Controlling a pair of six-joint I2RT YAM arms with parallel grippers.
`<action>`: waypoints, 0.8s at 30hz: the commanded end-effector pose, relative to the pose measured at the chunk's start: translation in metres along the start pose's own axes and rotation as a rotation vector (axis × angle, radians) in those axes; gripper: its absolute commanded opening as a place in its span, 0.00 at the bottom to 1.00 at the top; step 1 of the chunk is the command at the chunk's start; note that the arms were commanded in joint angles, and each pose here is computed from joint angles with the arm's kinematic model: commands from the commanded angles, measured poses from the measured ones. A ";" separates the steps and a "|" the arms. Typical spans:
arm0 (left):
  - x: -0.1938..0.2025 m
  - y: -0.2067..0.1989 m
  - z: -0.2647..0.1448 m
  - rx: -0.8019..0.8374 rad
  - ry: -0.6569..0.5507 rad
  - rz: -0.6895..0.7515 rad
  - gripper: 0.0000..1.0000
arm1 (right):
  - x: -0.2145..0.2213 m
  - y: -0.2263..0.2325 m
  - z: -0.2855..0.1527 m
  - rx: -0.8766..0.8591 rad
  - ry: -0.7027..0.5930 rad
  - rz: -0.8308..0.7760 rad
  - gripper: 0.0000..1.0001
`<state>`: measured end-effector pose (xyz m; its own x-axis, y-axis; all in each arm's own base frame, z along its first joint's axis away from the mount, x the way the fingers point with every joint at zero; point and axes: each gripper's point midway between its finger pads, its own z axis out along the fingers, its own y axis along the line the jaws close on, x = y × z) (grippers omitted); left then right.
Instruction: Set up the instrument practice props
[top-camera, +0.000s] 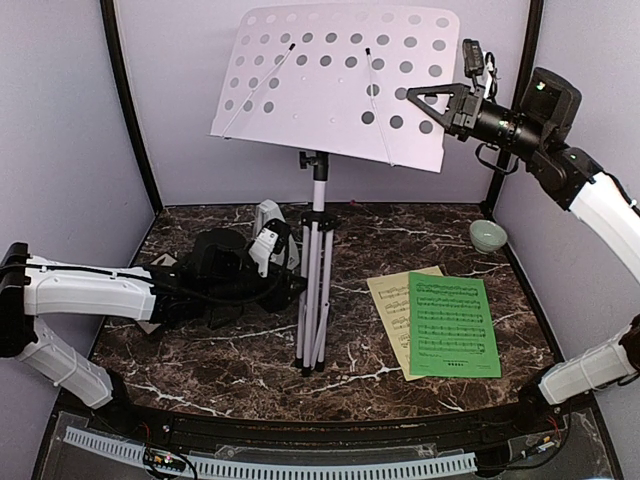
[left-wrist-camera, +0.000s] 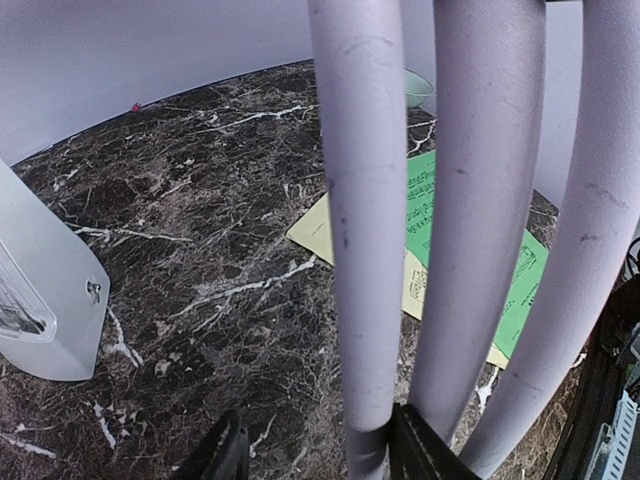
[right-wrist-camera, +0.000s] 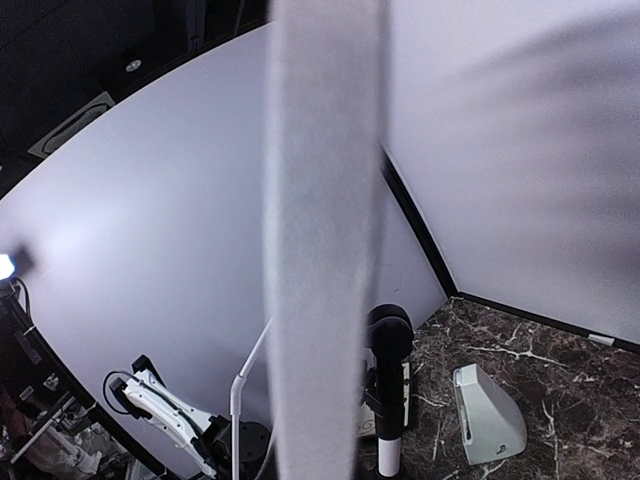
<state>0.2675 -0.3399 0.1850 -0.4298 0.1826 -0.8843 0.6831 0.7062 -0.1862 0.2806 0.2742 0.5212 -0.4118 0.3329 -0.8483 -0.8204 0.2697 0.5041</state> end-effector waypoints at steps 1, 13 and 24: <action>-0.021 0.000 0.007 -0.019 -0.069 -0.025 0.46 | -0.090 0.104 -0.040 -0.219 -0.331 -0.291 0.00; -0.026 -0.007 0.018 0.008 -0.071 -0.005 0.19 | -0.094 0.110 -0.041 -0.237 -0.336 -0.304 0.00; -0.033 0.001 0.005 -0.033 -0.101 0.044 0.02 | -0.101 0.124 -0.048 -0.263 -0.349 -0.322 0.00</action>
<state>0.2806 -0.3568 0.1920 -0.3968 0.1574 -0.9043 0.6862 0.7052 -0.1784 0.2839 0.2706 0.5302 -0.3901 0.3443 -0.8540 -0.8176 0.2971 0.4932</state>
